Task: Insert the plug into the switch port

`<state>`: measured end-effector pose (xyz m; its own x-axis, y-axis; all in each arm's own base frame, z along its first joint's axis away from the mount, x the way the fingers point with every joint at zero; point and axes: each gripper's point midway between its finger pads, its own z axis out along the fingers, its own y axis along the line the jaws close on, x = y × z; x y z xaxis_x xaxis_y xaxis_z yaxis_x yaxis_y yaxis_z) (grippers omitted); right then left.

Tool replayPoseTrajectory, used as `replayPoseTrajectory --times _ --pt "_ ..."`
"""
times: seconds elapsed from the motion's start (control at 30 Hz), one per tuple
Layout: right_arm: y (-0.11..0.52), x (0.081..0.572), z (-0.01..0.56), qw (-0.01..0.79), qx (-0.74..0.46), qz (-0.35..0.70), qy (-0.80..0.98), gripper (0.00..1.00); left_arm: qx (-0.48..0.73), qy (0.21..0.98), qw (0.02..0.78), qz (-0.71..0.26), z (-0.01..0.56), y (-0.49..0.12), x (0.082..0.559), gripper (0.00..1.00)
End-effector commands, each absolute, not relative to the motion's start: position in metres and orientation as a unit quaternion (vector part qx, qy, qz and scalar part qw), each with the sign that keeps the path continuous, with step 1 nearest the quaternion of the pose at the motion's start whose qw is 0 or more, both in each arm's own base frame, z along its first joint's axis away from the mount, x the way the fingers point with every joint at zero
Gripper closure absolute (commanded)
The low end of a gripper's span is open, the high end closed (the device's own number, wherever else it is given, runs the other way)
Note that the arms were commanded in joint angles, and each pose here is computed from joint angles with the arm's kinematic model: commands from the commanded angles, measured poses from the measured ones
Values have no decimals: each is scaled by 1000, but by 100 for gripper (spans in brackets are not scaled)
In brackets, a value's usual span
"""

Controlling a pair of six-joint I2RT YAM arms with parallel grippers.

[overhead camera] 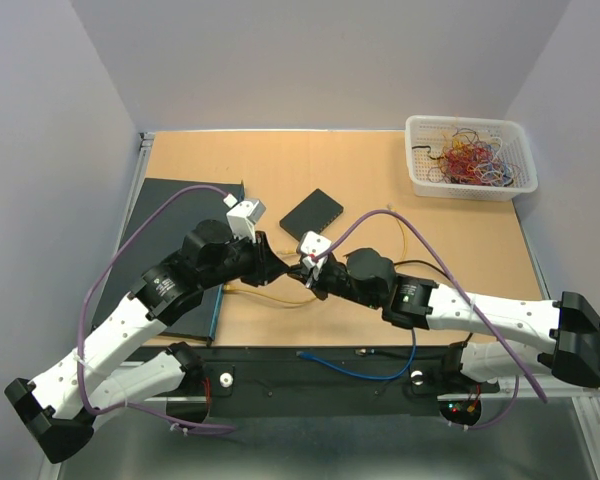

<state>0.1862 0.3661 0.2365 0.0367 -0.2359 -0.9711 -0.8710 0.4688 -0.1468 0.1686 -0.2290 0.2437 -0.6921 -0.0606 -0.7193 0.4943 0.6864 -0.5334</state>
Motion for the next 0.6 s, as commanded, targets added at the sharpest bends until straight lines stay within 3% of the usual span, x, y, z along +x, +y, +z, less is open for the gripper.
replayPoseTrajectory --times 0.0,0.13,0.37,0.57 --pt "362 195 254 604 -399 277 632 100 151 818 374 -409 255 -238 161 82" --pt "358 199 252 606 -388 269 640 100 150 818 374 -410 255 -240 163 73" --pt "329 216 236 609 -346 208 683 100 131 815 402 -397 262 -233 172 38" --pt "299 239 216 594 -302 156 730 100 104 812 434 -376 266 -228 190 32"
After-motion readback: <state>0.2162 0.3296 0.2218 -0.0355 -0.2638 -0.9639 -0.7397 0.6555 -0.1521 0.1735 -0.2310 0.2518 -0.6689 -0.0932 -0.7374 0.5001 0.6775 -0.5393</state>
